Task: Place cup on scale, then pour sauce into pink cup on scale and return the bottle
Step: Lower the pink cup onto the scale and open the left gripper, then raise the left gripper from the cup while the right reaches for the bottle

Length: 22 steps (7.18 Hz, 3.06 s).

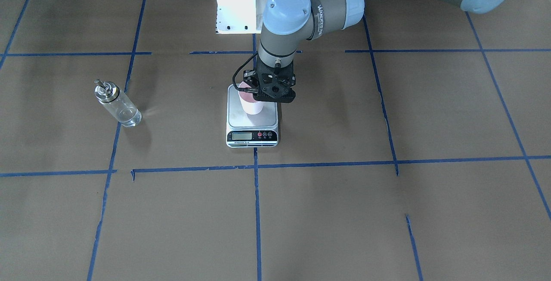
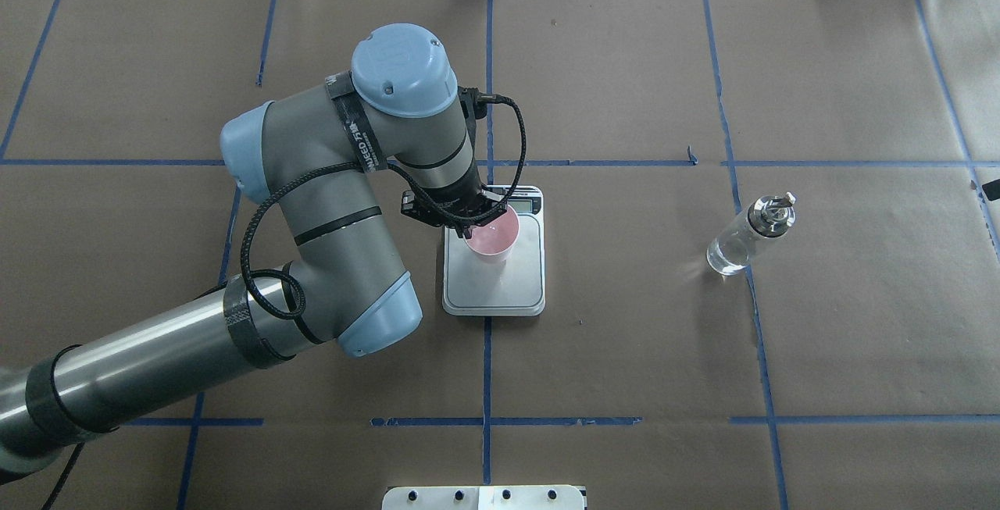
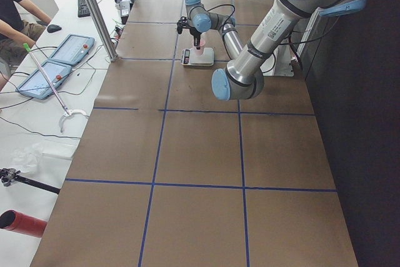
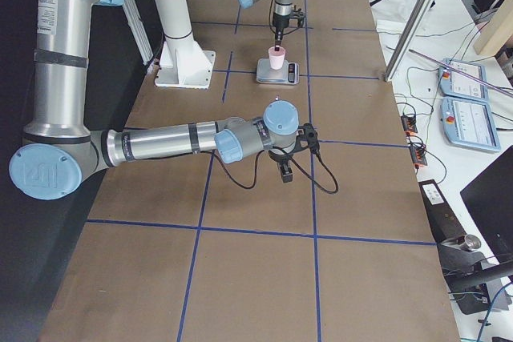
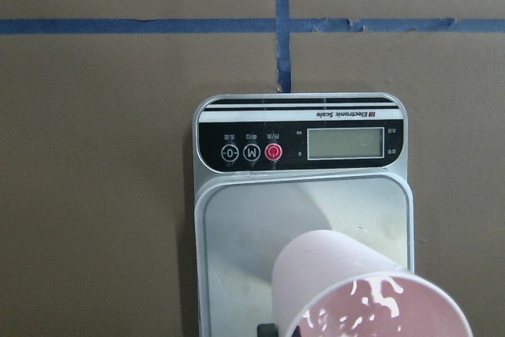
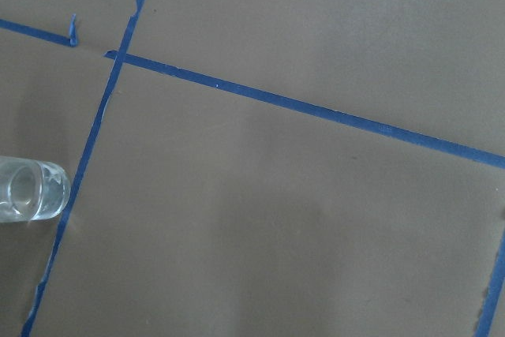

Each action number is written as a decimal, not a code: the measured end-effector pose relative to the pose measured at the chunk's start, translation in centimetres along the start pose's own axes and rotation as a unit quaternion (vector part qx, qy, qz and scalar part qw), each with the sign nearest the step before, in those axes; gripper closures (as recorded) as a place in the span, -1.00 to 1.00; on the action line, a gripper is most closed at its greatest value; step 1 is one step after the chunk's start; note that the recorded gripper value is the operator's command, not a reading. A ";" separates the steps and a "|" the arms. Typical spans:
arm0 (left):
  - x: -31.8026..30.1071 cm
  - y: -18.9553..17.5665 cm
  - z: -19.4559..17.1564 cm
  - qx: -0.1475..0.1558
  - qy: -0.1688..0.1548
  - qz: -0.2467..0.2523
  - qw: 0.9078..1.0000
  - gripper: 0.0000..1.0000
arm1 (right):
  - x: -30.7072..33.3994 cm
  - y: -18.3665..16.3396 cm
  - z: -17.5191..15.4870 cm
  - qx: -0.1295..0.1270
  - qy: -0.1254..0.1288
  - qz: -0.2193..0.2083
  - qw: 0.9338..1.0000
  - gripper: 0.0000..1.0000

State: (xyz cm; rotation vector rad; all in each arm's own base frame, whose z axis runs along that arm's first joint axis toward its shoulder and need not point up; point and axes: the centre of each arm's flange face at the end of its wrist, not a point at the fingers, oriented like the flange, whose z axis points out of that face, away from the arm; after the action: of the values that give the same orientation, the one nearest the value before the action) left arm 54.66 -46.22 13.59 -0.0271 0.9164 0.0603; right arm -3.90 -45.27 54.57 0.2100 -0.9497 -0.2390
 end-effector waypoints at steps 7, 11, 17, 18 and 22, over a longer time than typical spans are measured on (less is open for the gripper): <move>0.2 0.2 1.4 -0.001 0.008 0.009 1.000 -0.40 | -0.1 0.0 0.0 0.000 -0.004 0.004 1.000 -1.00; 0.0 2.0 -2.4 0.019 0.045 0.032 0.998 -0.45 | -3.3 -1.1 0.6 -0.007 -0.022 0.032 0.999 -1.00; -4.6 -0.1 -10.0 0.077 0.072 0.013 0.994 -0.56 | -22.5 0.9 3.8 0.077 -0.012 0.097 0.992 -1.00; -5.3 -0.8 -10.5 0.083 0.070 0.008 0.994 -0.56 | -25.7 2.7 5.9 0.092 -0.002 0.099 0.991 -1.00; -12.4 -4.0 -12.5 0.116 0.041 0.017 0.992 -0.56 | -33.2 9.6 14.1 0.167 0.061 0.095 0.979 -1.00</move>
State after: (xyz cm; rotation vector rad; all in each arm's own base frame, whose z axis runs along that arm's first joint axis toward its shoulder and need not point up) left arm 37.48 -51.36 15.87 0.2045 1.0014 -0.0155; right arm -33.00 -27.45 39.43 0.4354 -0.8771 0.1120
